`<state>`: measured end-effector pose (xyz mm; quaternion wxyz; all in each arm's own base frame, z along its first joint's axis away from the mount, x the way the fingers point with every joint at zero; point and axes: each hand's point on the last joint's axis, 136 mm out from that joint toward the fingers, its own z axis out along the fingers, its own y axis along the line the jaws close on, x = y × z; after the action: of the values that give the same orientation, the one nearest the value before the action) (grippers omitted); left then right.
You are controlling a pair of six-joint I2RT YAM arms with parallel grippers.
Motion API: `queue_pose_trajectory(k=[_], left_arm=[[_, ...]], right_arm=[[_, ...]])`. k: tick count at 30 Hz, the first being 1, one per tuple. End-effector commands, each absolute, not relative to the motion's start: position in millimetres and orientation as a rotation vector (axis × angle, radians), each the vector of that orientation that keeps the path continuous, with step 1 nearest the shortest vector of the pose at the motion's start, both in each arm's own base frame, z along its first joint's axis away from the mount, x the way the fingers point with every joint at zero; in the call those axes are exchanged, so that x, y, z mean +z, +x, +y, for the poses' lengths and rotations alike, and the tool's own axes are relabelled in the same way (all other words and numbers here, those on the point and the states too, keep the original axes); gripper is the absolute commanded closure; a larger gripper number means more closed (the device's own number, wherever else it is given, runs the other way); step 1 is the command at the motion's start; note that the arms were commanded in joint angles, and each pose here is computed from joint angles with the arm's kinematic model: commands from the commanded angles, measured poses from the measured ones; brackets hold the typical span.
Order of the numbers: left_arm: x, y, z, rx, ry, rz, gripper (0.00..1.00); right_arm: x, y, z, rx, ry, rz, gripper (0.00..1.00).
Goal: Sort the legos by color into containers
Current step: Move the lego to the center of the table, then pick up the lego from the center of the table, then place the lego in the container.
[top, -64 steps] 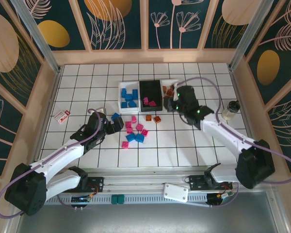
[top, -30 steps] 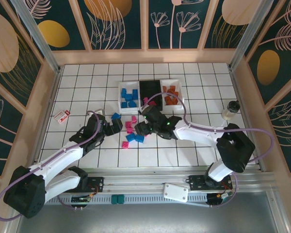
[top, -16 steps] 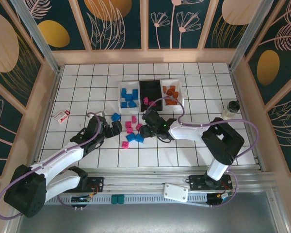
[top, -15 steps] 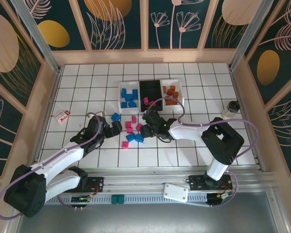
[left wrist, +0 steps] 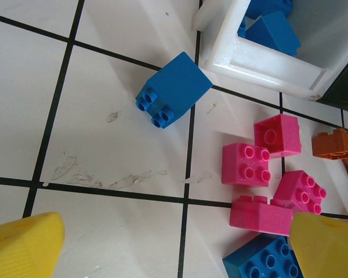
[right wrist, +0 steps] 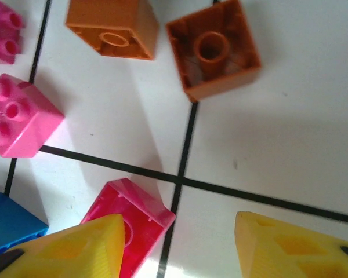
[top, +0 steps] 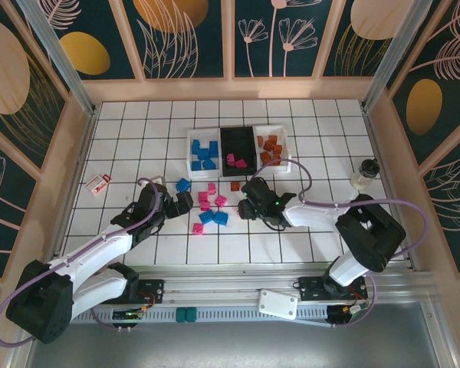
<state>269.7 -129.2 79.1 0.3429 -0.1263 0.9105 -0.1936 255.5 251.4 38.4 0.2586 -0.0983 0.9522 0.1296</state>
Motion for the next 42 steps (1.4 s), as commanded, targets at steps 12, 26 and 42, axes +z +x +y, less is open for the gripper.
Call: queue_pose_trajectory(k=[12, 26, 42], left_arm=[[77, 271, -129, -0.501, -0.342, 2.366, 0.01], [73, 271, -133, -0.515, -0.323, 2.381, 0.01], [80, 261, -142, -0.583, -0.248, 2.400, 0.02]], right_arm=[[24, 257, 267, 0.346, -0.198, 2.600, 0.31], [34, 270, 263, 0.317, -0.268, 2.543, 0.69], [126, 402, 292, 0.383, -0.248, 2.309, 0.81]])
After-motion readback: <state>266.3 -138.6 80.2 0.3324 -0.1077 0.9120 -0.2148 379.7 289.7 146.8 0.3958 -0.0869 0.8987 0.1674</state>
